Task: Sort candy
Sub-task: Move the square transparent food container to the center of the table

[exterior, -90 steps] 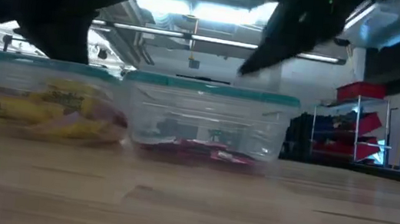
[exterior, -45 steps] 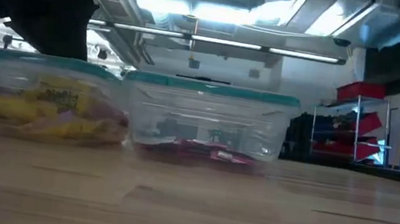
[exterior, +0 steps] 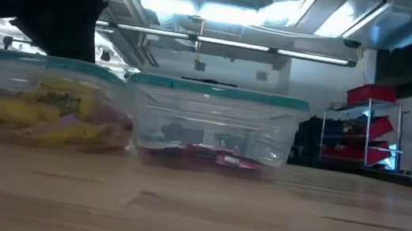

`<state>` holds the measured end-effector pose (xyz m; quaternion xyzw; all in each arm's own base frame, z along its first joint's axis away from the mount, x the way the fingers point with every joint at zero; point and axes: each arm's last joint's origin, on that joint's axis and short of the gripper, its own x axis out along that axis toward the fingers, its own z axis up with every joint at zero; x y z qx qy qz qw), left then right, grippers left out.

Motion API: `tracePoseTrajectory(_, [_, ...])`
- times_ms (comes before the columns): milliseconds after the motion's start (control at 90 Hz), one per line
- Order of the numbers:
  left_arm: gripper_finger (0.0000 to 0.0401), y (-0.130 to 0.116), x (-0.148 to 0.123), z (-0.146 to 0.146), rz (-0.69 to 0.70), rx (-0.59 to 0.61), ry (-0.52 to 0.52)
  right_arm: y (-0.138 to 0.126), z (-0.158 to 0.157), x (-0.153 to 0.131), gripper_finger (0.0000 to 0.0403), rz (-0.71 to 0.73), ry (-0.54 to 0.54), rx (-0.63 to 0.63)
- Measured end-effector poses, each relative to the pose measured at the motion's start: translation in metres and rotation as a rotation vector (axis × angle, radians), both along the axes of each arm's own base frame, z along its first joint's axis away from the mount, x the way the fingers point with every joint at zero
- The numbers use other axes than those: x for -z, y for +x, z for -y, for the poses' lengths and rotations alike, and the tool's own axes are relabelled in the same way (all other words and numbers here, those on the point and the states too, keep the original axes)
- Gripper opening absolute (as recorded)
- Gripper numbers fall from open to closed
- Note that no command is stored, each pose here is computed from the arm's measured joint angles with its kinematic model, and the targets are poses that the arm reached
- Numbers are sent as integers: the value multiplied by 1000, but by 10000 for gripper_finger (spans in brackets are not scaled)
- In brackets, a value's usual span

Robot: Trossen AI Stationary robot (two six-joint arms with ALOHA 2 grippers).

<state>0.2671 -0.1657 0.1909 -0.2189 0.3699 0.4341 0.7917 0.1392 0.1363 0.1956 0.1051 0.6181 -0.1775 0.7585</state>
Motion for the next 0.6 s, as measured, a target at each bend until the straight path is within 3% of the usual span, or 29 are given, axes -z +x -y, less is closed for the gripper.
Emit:
tracePoseTrajectory(122, [61, 1, 0, -1, -10, 14, 5, 12, 9, 2, 0, 79, -73, -17])
tracePoseTrajectory(256, [61, 3, 0, -2, -18, 32, 10, 33, 16, 1, 0, 169, -90, -125])
tracePoseTrajectory(467, [61, 5, 0, -2, -13, 42, 10, 61, 27, 6, 0, 222, -91, -194])
tracePoseTrajectory(600, [61, 5, 0, -2, -12, 41, 9, 77, 32, 10, 0, 263, -164, -258])
